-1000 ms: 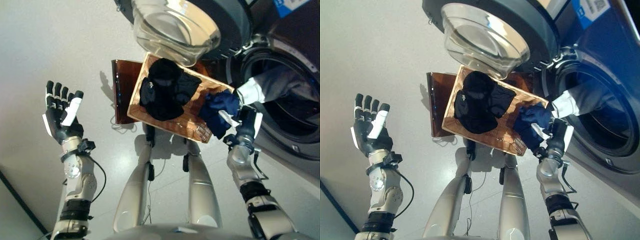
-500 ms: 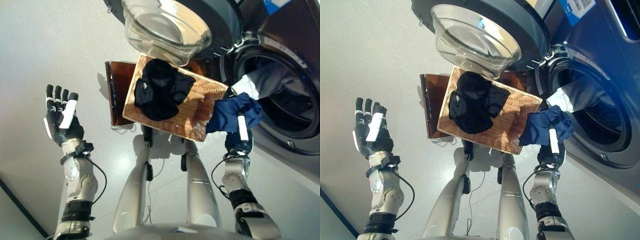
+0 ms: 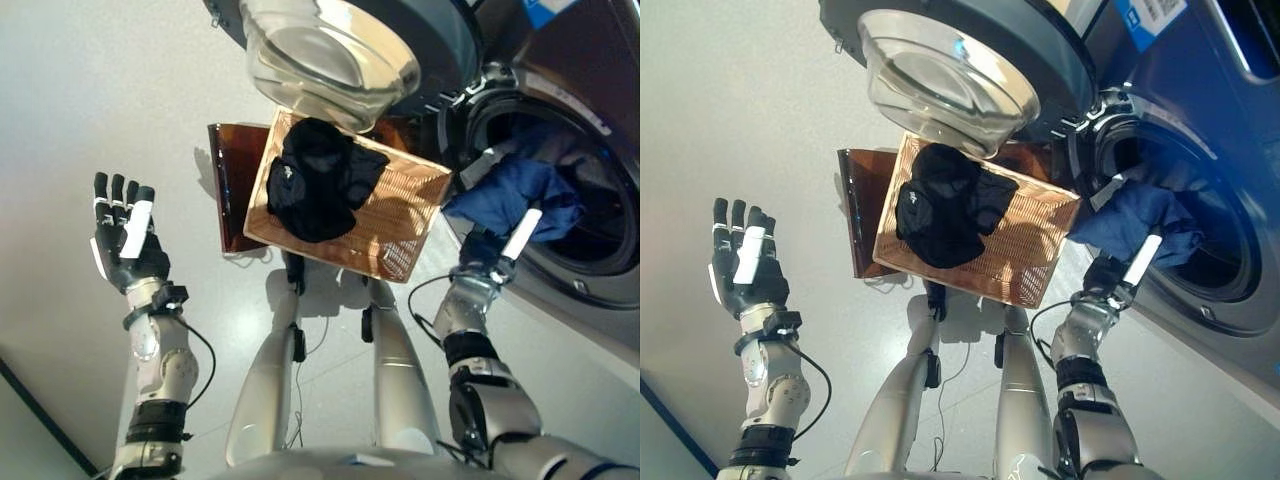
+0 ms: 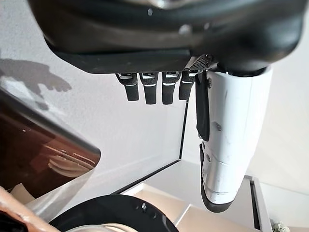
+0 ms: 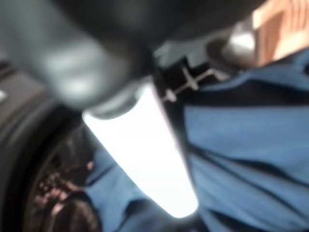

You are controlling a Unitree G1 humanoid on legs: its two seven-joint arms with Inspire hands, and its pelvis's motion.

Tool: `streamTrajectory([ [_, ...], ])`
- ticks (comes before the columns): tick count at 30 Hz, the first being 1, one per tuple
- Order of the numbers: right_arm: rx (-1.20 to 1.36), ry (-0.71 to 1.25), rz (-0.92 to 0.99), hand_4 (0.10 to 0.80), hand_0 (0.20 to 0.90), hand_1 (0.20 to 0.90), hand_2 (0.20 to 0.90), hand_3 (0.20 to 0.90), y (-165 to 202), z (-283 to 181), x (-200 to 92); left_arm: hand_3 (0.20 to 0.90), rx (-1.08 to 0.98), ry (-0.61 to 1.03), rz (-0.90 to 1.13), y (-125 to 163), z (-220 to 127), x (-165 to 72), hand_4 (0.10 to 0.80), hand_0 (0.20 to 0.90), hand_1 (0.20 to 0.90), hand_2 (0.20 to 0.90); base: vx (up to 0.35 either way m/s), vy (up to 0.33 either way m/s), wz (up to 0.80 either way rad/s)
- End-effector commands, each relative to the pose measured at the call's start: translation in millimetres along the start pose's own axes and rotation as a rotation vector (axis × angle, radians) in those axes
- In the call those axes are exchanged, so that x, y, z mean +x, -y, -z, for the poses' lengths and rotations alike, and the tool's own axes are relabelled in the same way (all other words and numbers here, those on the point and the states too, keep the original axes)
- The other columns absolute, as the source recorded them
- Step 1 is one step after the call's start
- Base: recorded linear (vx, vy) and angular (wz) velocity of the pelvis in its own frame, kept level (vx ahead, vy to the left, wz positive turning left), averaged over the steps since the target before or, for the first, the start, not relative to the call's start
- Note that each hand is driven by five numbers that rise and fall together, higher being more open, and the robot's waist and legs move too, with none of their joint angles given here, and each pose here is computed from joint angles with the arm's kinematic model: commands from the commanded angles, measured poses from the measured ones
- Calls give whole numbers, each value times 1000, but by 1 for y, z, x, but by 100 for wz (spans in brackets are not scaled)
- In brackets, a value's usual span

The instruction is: Pick up the clothes and place them into the washing machine

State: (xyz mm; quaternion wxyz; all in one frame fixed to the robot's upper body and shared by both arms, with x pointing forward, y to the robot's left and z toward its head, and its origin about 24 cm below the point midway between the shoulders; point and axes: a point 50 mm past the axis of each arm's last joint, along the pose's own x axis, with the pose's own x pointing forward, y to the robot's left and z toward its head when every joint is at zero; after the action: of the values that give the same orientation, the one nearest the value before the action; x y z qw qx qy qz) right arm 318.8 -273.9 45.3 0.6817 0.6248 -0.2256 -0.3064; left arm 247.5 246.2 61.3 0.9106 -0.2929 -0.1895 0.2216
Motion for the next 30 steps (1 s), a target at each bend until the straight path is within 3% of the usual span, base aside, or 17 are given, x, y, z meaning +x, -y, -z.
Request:
streamTrajectory([
  [1, -25, 241, -62, 300, 200, 200, 200, 200, -25, -54, 23, 900, 45, 148, 49, -4, -32, 7, 800, 900, 900, 900, 0, 0, 0],
  [8, -7, 392, -123, 300, 200, 200, 200, 200, -93, -90, 50, 900, 87, 144, 82, -6, -39, 8, 800, 900, 900, 900, 1, -26, 1],
  [15, 21, 522, -110, 300, 200, 200, 200, 200, -130, -121, 56, 900, 117, 149, 80, -10, -46, 8, 800, 900, 900, 900, 0, 0, 0],
  [25, -5, 573, -118, 300, 200, 200, 200, 200, -151, -134, 57, 900, 118, 150, 76, -12, -49, 6, 800, 900, 900, 900, 1, 4, -2],
  [26, -45, 567, -117, 494, 472, 472, 472, 472, -151, -134, 58, 900, 117, 154, 82, -11, -50, 7, 800, 900, 900, 900, 0, 0, 0],
  [27, -56, 564, -123, 800, 900, 900, 900, 900, -154, -133, 58, 900, 116, 155, 84, -10, -50, 7, 800, 900, 900, 900, 0, 0, 0],
  [30, -81, 550, -146, 800, 900, 900, 900, 900, -157, -128, 58, 900, 119, 161, 86, -10, -51, 7, 800, 900, 900, 900, 0, 0, 0],
])
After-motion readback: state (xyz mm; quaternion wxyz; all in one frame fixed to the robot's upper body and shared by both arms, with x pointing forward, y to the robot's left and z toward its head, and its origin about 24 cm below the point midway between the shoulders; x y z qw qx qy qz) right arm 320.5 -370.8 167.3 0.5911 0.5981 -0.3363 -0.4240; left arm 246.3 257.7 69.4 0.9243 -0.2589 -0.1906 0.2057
